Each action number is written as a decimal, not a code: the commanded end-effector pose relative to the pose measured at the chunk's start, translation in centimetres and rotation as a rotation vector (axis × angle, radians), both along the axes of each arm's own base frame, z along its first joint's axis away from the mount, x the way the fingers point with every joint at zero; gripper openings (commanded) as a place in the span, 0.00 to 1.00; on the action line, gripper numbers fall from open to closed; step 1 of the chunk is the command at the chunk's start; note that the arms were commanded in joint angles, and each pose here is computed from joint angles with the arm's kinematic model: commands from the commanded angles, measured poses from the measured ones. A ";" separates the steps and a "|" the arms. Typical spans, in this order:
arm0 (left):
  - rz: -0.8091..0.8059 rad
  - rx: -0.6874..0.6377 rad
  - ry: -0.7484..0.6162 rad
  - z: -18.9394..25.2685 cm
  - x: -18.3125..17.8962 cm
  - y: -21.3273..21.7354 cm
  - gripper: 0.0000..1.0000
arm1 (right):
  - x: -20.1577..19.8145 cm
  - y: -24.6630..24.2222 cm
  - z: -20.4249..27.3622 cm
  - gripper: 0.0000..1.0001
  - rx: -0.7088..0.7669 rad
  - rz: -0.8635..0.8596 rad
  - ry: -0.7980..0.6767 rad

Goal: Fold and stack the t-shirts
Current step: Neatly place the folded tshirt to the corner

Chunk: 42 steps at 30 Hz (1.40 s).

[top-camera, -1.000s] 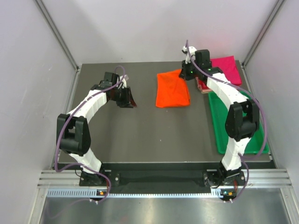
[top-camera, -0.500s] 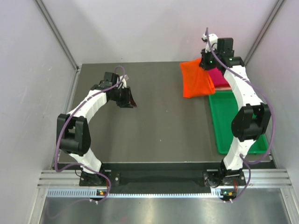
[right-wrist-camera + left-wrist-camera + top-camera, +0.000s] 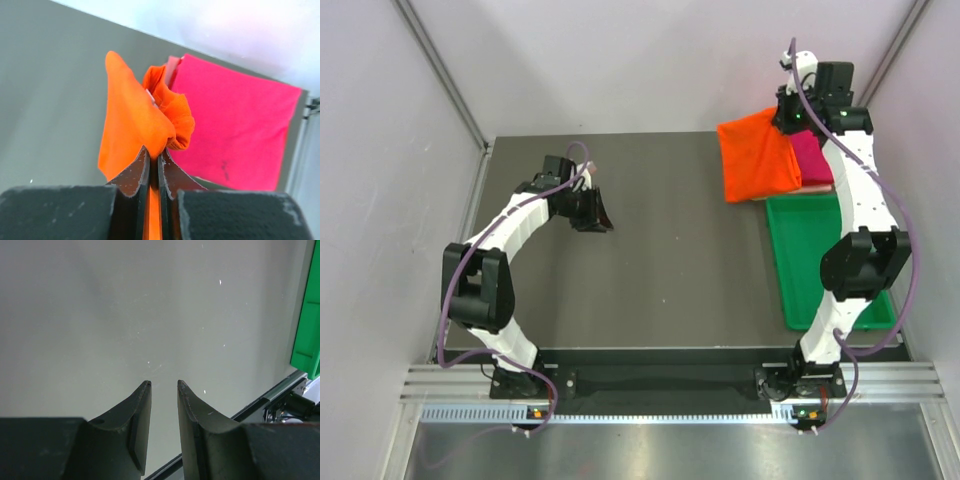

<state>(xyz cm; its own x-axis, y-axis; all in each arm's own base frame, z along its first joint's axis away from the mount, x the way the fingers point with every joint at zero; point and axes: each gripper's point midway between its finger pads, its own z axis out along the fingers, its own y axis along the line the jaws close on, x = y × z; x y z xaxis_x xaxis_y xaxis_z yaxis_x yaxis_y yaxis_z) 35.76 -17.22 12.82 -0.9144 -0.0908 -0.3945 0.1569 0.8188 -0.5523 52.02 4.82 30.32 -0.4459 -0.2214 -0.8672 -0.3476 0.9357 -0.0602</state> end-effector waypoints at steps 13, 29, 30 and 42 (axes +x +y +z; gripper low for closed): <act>-0.031 -0.038 -0.027 0.4 0.2 -0.9 0.33 | 3.0 -5.8 2.7 0.00 -0.061 -0.085 -0.096; -0.037 -0.045 0.005 -0.5 0.4 -1.2 0.33 | 7.1 -10.8 2.5 0.00 -0.153 -0.136 -0.157; -0.036 -0.043 0.003 -0.5 0.4 -1.2 0.33 | 7.2 -11.1 2.5 0.00 -0.171 -0.135 -0.159; -0.033 -0.040 0.007 -0.8 0.5 -1.2 0.33 | 11.4 -13.3 -0.6 0.00 -0.200 -0.195 -0.197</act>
<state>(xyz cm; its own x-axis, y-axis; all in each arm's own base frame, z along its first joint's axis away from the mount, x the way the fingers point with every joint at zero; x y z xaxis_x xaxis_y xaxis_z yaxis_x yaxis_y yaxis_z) 35.40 -17.80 11.22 -0.9350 -0.0771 -0.3463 0.1451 0.8076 -0.5715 61.42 -6.64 26.89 -0.4227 -0.3099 -0.8516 -0.2087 0.9477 -0.2413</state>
